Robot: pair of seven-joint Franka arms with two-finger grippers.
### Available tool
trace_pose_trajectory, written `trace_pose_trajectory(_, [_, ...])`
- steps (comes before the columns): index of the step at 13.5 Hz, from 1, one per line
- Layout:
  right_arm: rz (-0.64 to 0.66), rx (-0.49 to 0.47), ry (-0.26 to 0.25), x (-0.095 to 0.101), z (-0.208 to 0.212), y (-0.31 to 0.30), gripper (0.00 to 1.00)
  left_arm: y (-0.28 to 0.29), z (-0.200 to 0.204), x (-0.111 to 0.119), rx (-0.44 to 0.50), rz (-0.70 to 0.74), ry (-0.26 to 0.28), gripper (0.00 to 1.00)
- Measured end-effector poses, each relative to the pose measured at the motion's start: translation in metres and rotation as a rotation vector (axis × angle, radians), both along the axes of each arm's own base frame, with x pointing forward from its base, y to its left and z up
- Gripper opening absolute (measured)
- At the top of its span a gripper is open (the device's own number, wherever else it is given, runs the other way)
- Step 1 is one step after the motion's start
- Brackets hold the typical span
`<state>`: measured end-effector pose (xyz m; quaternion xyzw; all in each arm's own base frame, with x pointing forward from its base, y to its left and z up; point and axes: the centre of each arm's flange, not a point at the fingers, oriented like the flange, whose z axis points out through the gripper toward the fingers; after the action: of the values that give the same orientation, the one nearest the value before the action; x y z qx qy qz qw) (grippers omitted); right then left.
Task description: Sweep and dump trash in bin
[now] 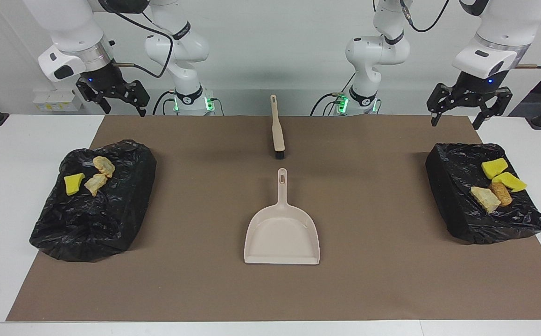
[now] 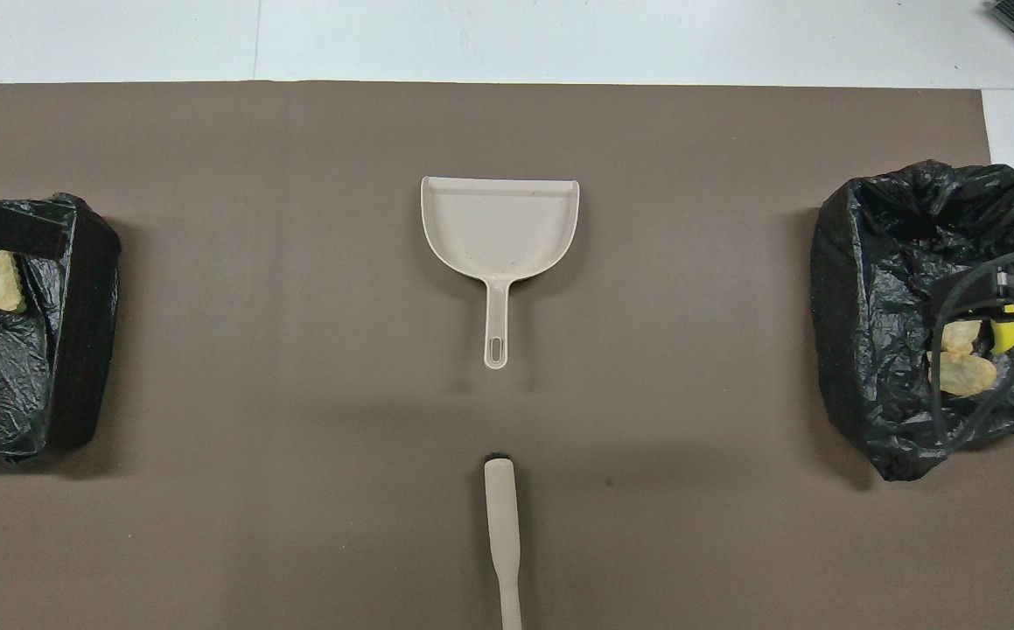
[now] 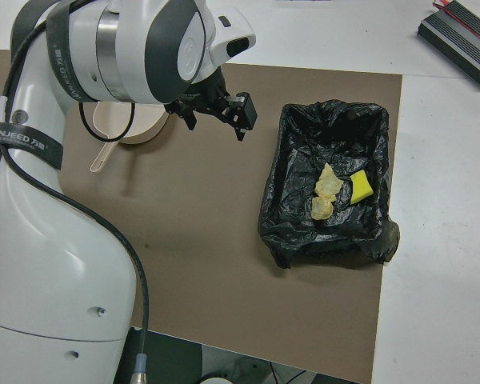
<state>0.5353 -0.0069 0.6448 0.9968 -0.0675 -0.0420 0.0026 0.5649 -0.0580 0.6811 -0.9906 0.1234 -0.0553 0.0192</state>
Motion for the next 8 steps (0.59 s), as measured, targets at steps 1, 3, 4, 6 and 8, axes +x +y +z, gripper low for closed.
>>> trace_pose_trajectory(1, [0.0, 0.0, 0.0, 0.0, 0.0, 0.0, 1.0, 0.004, 0.001, -0.001, -0.016, 0.008, 0.003, 1.0])
trace_pose_trajectory(3, [0.0, 0.0, 0.0, 0.0, 0.0, 0.0, 1.0, 0.011, 0.008, -0.009, -0.03, 0.02, 0.004, 1.0])
trace_pose_trajectory(4, [0.0, 0.0, 0.0, 0.0, 0.0, 0.0, 1.0, 0.011, 0.011, -0.014, -0.031, 0.02, 0.004, 1.0])
trace_pose_trajectory(6, [0.0, 0.0, 0.0, 0.0, 0.0, 0.0, 1.0, 0.008, 0.013, -0.02, -0.031, 0.02, 0.006, 1.0])
trace_pose_trajectory(8, [0.0, 0.0, 0.0, 0.0, 0.0, 0.0, 1.0, 0.007, 0.009, -0.023, -0.029, 0.02, 0.019, 1.0])
